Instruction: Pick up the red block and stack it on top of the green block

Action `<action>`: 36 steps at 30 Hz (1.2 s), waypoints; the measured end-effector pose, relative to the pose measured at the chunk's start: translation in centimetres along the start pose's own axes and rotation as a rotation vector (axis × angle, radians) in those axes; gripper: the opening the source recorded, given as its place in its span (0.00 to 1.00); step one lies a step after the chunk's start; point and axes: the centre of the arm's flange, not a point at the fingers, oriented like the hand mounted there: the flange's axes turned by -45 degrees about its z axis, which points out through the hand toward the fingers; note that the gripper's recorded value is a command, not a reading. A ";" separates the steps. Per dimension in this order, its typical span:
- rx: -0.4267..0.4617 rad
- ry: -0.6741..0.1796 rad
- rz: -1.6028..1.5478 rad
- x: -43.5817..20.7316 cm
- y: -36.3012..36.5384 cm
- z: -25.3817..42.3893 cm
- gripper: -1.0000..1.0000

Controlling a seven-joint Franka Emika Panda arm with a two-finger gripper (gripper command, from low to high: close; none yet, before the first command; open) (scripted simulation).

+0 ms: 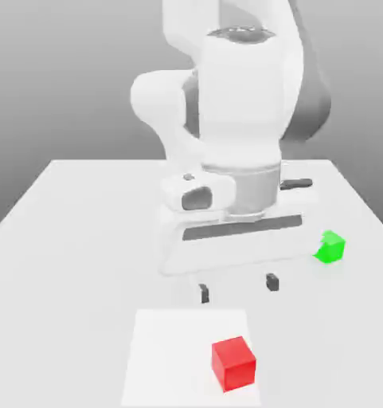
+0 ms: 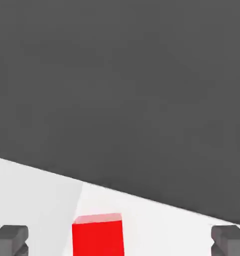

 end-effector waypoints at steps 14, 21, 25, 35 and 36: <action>0.012 -0.078 -0.030 -2.3 -0.8 11.2 0.00; 0.022 -0.076 -0.069 -1.9 -2.0 4.8 0.00; 0.077 -0.059 -0.371 -3.1 -11.7 2.7 0.00; 0.137 -0.035 -1.080 -13.2 -27.8 -0.9 0.00; 0.136 -0.035 -1.152 -14.6 -29.0 -1.1 0.00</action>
